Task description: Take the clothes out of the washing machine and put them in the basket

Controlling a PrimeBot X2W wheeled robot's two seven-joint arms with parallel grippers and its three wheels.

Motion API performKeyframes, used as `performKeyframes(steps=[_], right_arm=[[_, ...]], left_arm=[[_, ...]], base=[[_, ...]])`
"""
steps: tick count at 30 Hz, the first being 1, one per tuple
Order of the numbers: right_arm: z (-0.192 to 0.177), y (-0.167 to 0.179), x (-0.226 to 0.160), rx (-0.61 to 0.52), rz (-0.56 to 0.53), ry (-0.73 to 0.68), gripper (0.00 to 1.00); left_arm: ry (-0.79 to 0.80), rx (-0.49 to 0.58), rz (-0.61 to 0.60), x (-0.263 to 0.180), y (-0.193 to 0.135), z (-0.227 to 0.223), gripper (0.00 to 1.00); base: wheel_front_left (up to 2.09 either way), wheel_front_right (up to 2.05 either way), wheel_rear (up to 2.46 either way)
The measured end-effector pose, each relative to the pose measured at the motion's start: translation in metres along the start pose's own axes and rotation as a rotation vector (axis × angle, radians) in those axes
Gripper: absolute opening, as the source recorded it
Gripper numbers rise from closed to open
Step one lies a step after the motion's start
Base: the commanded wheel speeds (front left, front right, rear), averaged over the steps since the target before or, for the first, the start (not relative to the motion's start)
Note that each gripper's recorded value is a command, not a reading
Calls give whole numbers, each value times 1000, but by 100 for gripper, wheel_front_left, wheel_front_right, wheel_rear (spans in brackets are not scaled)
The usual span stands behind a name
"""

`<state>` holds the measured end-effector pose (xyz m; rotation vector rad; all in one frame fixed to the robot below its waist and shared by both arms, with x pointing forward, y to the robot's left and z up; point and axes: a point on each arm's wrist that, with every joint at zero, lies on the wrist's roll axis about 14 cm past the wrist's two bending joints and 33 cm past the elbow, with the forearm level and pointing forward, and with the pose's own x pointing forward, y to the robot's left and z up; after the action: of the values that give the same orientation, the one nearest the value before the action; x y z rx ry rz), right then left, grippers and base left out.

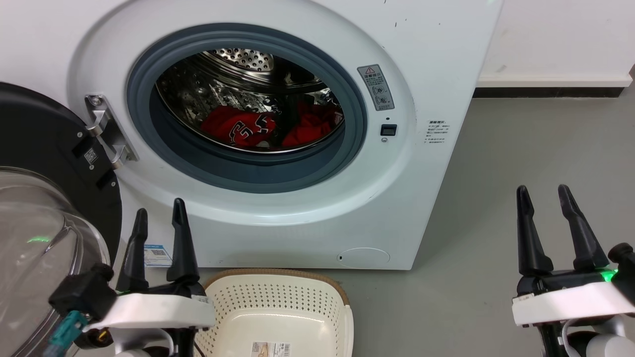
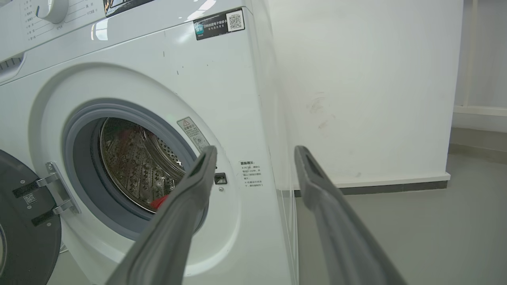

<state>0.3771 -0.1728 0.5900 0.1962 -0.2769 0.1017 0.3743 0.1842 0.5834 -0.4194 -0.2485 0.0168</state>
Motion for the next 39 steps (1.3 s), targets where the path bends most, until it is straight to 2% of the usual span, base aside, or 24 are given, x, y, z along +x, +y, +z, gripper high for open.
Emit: performKeyframes(steps=[17, 31, 39], right_arm=[[-31, 1, -15, -131, 19, 89, 100], [-37, 7, -18, -261, 60, 100, 100], [-44, 9, -21, -284, 74, 116, 100]], left_arm=[[87, 223, -19, -16, -7, -33, 100], [101, 390, -30, -22, -6, -47, 100], [96, 428, -36, -26, -7, -50, 100]], base=[[0, 0, 0], [0, 0, 0], [0, 0, 0]])
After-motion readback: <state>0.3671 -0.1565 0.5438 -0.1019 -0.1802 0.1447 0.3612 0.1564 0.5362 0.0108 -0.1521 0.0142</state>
